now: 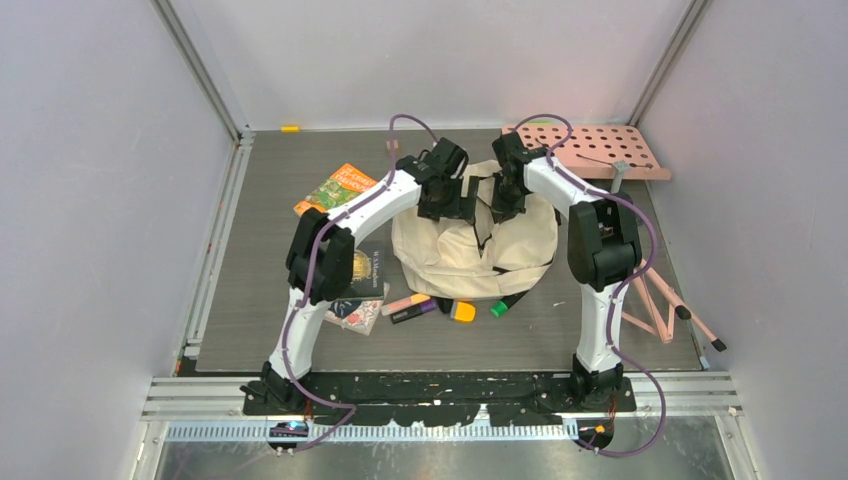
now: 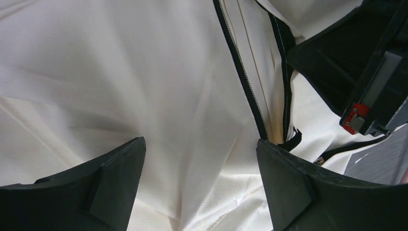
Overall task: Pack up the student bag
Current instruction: Adjust the student bag at the center of the board.
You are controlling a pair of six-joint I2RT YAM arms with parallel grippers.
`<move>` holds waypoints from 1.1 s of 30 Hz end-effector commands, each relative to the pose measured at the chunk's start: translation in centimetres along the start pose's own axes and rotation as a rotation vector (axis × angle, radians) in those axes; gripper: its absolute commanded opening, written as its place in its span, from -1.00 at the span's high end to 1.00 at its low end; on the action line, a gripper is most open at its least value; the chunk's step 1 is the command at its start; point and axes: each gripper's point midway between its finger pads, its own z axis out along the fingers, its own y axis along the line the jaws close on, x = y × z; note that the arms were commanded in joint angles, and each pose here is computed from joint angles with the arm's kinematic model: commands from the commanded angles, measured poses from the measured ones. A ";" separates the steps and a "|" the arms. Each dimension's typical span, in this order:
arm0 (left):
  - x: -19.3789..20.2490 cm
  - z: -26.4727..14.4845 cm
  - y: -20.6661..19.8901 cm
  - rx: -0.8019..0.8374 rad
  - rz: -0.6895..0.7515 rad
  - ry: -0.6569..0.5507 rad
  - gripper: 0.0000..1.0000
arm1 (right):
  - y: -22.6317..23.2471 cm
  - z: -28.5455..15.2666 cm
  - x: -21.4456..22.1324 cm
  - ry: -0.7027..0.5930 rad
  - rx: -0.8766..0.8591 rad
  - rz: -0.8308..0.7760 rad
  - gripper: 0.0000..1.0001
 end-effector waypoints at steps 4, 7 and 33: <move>-1.0 -1.2 -2.0 0.022 0.030 -0.020 -0.83 | 1.3 -2.9 -2.5 -0.088 -0.056 0.020 0.99; -1.6 -1.8 -2.6 0.033 0.031 -0.040 -0.84 | 1.4 -2.8 -2.4 -0.083 -0.058 0.020 0.99; -0.5 -0.9 1.9 -0.273 0.252 0.014 0.48 | 1.5 -3.1 -2.5 -0.089 -0.065 0.026 0.99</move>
